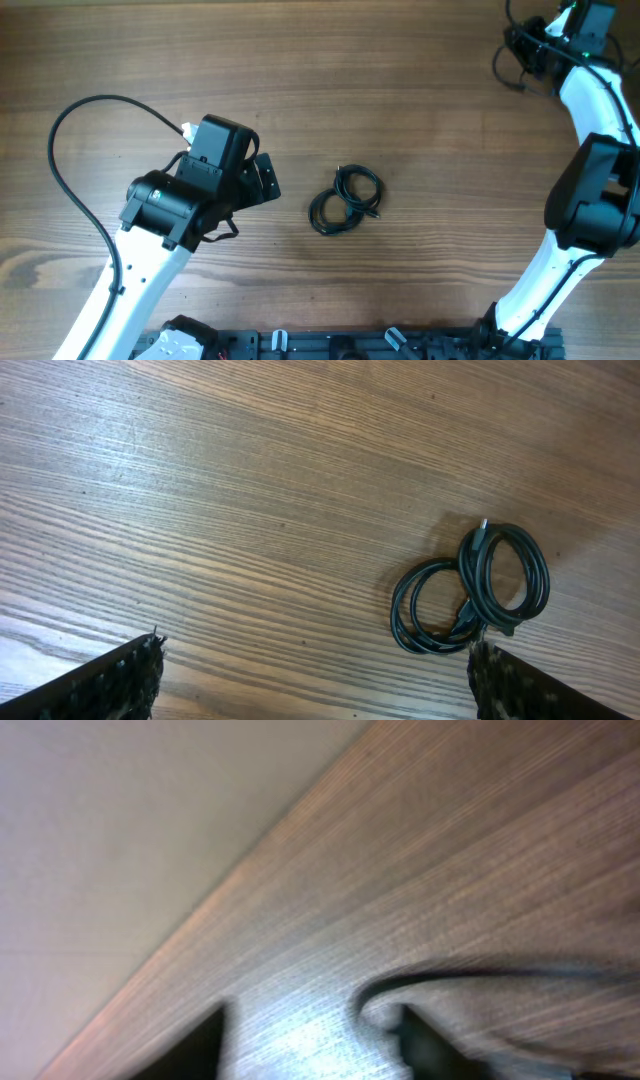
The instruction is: Untangle cables
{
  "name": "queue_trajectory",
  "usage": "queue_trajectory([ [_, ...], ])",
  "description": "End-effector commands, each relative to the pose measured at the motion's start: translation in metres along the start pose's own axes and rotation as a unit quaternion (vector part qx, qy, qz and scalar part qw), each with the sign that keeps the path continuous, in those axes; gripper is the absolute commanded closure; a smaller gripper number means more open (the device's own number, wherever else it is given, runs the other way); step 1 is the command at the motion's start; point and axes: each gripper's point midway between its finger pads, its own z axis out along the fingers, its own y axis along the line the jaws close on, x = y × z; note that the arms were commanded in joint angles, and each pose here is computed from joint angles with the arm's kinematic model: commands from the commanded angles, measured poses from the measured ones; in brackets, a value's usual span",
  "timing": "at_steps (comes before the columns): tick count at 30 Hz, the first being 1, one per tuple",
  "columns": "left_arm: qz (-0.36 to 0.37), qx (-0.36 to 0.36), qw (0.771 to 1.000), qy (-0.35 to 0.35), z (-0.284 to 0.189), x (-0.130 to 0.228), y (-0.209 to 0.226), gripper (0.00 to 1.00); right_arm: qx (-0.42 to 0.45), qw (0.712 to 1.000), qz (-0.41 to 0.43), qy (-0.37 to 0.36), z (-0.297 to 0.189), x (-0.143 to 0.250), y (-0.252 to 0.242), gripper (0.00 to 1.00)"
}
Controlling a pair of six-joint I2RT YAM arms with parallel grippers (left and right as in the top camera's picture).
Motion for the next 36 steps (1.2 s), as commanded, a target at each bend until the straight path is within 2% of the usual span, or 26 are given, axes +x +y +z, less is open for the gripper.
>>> queue_trajectory([
  [1, 0.002, -0.006, 1.0, -0.005, 0.0, -0.003, 0.003, 0.0, 0.025, 0.998, -0.047, 0.013, -0.011, -0.006, -0.006, 0.1],
  [3, 0.002, -0.006, 1.0, -0.005, 0.0, -0.003, 0.003, 0.0, 0.055, 0.996, -0.064, 0.035, -0.013, 0.005, -0.02, 0.08],
  [4, 0.002, -0.006, 1.0, -0.005, 0.0, -0.003, 0.003, 0.0, 0.08, 0.994, -0.058, 0.039, -0.017, 0.007, -0.029, 0.01],
  [5, 0.002, -0.006, 1.0, -0.005, 0.0, -0.003, 0.003, 0.0, 0.099, 0.993, -0.05, 0.037, -0.026, 0.004, -0.037, 0.0],
  [9, 0.001, -0.006, 1.0, -0.005, 0.0, -0.003, 0.003, 0.0, 0.213, 0.973, 0.073, -0.042, -0.085, -0.036, -0.092, 0.0],
  [11, 0.001, -0.006, 1.0, -0.005, 0.0, -0.003, 0.003, 0.0, 0.236, 0.966, 0.092, -0.053, -0.103, -0.047, -0.121, 0.0],
  [14, 0.002, -0.006, 1.0, -0.005, 0.0, -0.003, 0.003, 0.0, 0.312, 0.938, 0.133, -0.077, -0.129, -0.053, -0.173, 0.0],
  [18, 0.002, -0.006, 1.0, -0.005, 0.0, -0.003, 0.003, 0.0, 0.329, 0.931, 0.143, -0.065, -0.114, -0.047, -0.204, 0.0],
  [21, 0.002, -0.006, 1.0, -0.005, 0.0, -0.003, 0.003, 0.0, 0.317, 0.934, 0.136, -0.091, -0.088, -0.058, -0.219, 0.0],
  [24, 0.002, -0.006, 1.0, -0.005, 0.0, -0.003, 0.003, 0.0, 0.265, 0.957, 0.044, -0.106, -0.056, -0.078, -0.213, 0.01],
  [25, 0.002, -0.006, 1.0, -0.005, 0.0, -0.003, 0.003, 0.0, 0.257, 0.96, 0.042, -0.107, -0.05, -0.078, -0.212, 0.05],
  [28, 0.002, -0.006, 1.0, -0.005, 0.0, -0.003, 0.003, 0.0, 0.216, 0.969, 0.031, -0.113, -0.034, -0.082, -0.199, 0.72],
  [29, 0.002, -0.006, 1.0, -0.005, 0.0, -0.003, 0.003, 0.0, 0.196, 0.973, 0.026, -0.118, -0.03, -0.085, -0.189, 0.81],
  [30, 0.002, -0.006, 1.0, -0.005, 0.0, -0.003, 0.003, 0.0, 0.177, 0.977, 0.02, -0.118, -0.027, -0.087, -0.179, 0.95],
  [32, 0.002, -0.006, 1.0, -0.005, 0.0, -0.003, 0.003, 0.0, 0.134, 0.981, 0.01, -0.141, -0.031, -0.112, -0.144, 0.95],
  [34, 0.002, -0.006, 1.0, -0.005, 0.0, -0.003, 0.003, 0.0, 0.047, 0.984, 0.006, -0.174, -0.052, -0.153, -0.077, 0.95],
  [35, 0.002, -0.006, 1.0, -0.005, 0.0, -0.003, 0.003, 0.0, 0.029, 0.981, -0.009, -0.189, -0.06, -0.166, -0.053, 0.9],
  [36, 0.002, -0.006, 1.0, -0.005, 0.0, -0.003, 0.003, 0.0, 0.035, 0.978, -0.017, -0.203, -0.064, -0.173, -0.039, 0.64],
])
